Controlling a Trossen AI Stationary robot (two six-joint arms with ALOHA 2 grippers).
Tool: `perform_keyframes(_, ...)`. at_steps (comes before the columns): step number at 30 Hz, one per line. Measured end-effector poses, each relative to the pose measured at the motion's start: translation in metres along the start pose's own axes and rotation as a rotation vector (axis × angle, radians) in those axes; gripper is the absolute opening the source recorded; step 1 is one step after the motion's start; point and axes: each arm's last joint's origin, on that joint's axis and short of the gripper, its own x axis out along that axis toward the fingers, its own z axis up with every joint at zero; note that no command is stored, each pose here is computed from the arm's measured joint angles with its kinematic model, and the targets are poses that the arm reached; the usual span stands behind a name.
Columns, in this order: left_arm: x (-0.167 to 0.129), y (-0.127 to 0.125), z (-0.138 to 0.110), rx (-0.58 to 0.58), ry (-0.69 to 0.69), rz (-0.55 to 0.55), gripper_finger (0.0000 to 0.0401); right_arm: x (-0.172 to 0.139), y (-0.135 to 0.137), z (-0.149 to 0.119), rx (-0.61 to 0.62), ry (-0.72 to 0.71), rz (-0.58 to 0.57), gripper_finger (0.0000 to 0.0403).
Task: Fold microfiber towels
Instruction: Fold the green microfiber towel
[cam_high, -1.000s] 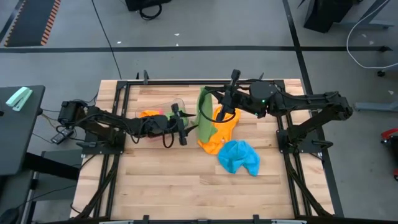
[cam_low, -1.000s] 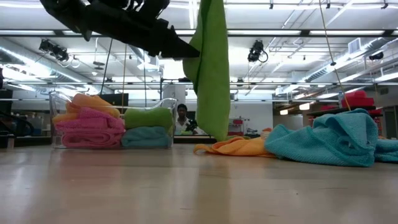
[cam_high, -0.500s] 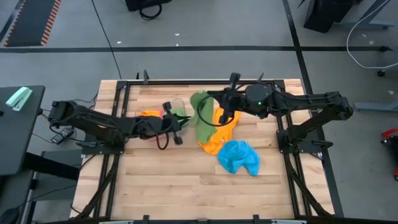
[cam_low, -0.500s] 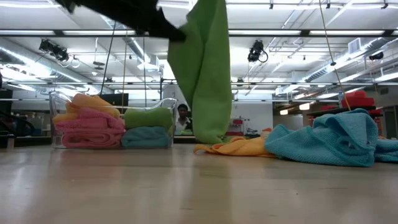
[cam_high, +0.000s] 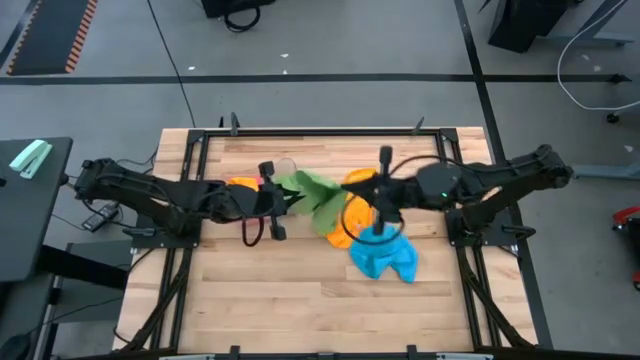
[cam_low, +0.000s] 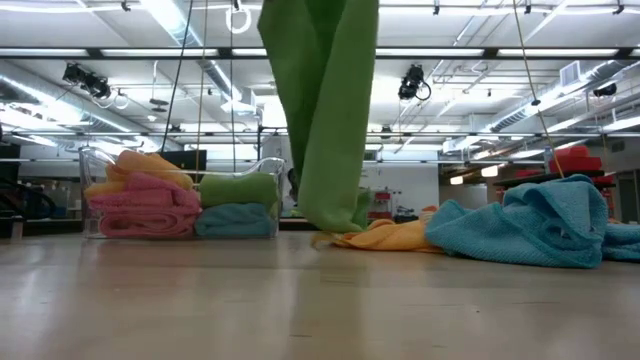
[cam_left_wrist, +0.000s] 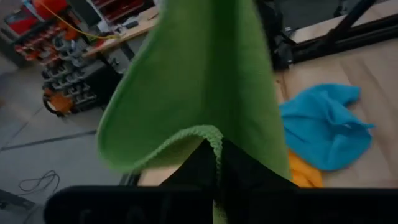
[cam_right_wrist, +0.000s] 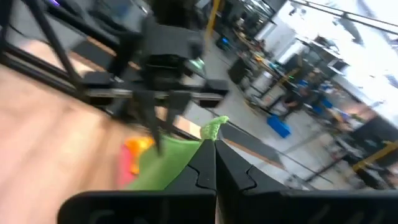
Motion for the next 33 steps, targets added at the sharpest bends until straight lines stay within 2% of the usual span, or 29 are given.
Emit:
perform_keyframes(9, -0.037, 0.003, 0.042, -0.088, -0.019, -0.23, 0.0007, -0.04, 0.018, 0.021, 0.153, -0.117, 0.127, 0.0001)
perform_keyframes(14, -0.06, -0.001, 0.056, -0.105, -0.005, -0.308, 0.0028, -0.056, 0.031, 0.029, 0.235, -0.17, 0.239, 0.0001)
perform_keyframes(17, -0.073, -0.005, 0.066, -0.11, -0.043, -0.412, 0.0034, -0.067, 0.04, 0.037, 0.283, -0.23, 0.331, 0.0001)
perform_keyframes(21, -0.09, -0.006, 0.078, -0.11, -0.097, -0.508, 0.0022, -0.078, 0.049, 0.045, 0.279, -0.294, 0.405, 0.0001)
perform_keyframes(24, -0.092, -0.004, 0.078, -0.102, -0.086, -0.507, 0.0009, -0.077, 0.049, 0.042, 0.247, -0.264, 0.381, 0.0001)
perform_keyframes(27, -0.086, -0.002, 0.067, -0.094, 0.027, -0.469, 0.001, -0.065, 0.046, 0.03, 0.223, -0.141, 0.32, 0.0001)
perform_keyframes(31, -0.06, -0.004, 0.042, -0.059, 0.187, -0.323, 0.0028, -0.043, 0.037, 0.005, 0.202, 0.07, 0.23, 0.0001)
perform_keyframes(33, -0.046, -0.001, 0.029, -0.078, 0.247, -0.243, 0.003, -0.031, 0.03, -0.01, 0.198, 0.184, 0.175, 0.0001)
